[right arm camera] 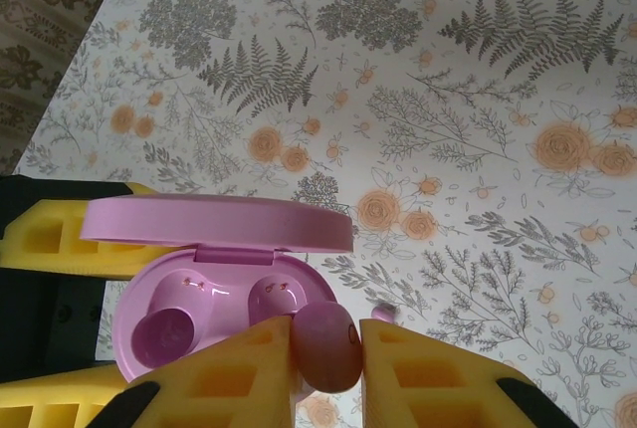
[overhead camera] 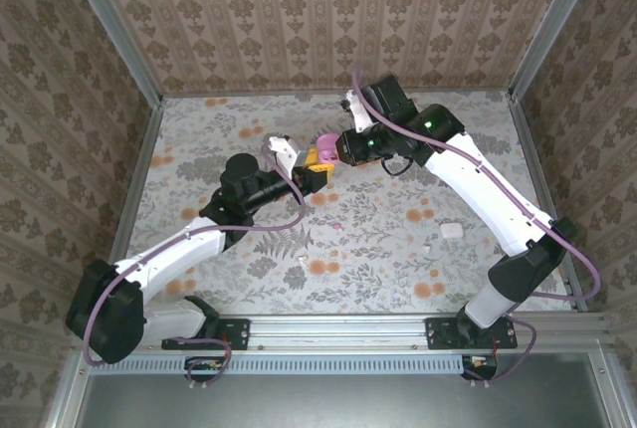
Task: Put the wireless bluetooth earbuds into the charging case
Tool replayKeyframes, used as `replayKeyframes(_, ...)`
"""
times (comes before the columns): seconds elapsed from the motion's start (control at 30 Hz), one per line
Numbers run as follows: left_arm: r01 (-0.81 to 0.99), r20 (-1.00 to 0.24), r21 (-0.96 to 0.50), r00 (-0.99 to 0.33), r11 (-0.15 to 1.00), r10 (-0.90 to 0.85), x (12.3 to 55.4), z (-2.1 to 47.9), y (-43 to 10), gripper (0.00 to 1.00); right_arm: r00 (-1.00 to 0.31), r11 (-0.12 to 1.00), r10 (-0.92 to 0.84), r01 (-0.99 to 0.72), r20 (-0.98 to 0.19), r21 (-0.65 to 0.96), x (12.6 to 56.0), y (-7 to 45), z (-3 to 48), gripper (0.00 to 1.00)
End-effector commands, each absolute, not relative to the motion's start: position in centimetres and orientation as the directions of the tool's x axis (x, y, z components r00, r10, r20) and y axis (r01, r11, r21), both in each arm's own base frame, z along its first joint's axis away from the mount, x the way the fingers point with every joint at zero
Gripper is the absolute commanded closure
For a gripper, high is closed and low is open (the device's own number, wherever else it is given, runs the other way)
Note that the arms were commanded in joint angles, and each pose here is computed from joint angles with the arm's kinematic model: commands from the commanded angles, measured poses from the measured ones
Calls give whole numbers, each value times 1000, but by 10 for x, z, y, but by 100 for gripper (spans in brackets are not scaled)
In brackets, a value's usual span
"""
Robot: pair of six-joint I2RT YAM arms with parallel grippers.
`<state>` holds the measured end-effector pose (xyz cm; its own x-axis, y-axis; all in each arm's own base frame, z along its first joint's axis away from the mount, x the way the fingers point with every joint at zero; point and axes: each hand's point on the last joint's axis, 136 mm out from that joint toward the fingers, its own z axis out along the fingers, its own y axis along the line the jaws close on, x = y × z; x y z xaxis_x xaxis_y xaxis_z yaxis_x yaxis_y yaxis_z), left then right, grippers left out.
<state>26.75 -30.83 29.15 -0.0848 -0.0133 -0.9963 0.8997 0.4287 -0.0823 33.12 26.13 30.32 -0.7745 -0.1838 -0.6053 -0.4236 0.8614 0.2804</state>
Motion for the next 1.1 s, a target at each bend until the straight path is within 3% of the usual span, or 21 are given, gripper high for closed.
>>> replayKeyframes(0.0, 912, -998, -42, -21, 407, -57, 263, 319, -312, 66, -756, 860, -203, -442, -622, 257, 334, 264, 307, 78)
replayKeyframes(0.43, 911, -998, -43, -20, 411, -60, 265, 320, -313, 66, -759, 856, -209, -448, -617, 260, 333, 268, 303, 78)
replayKeyframes(1.07, 907, -998, -40, -15, 419, -63, 265, 320, -312, 66, -747, 805, -206, -497, -632, 325, 314, 273, 318, 64)
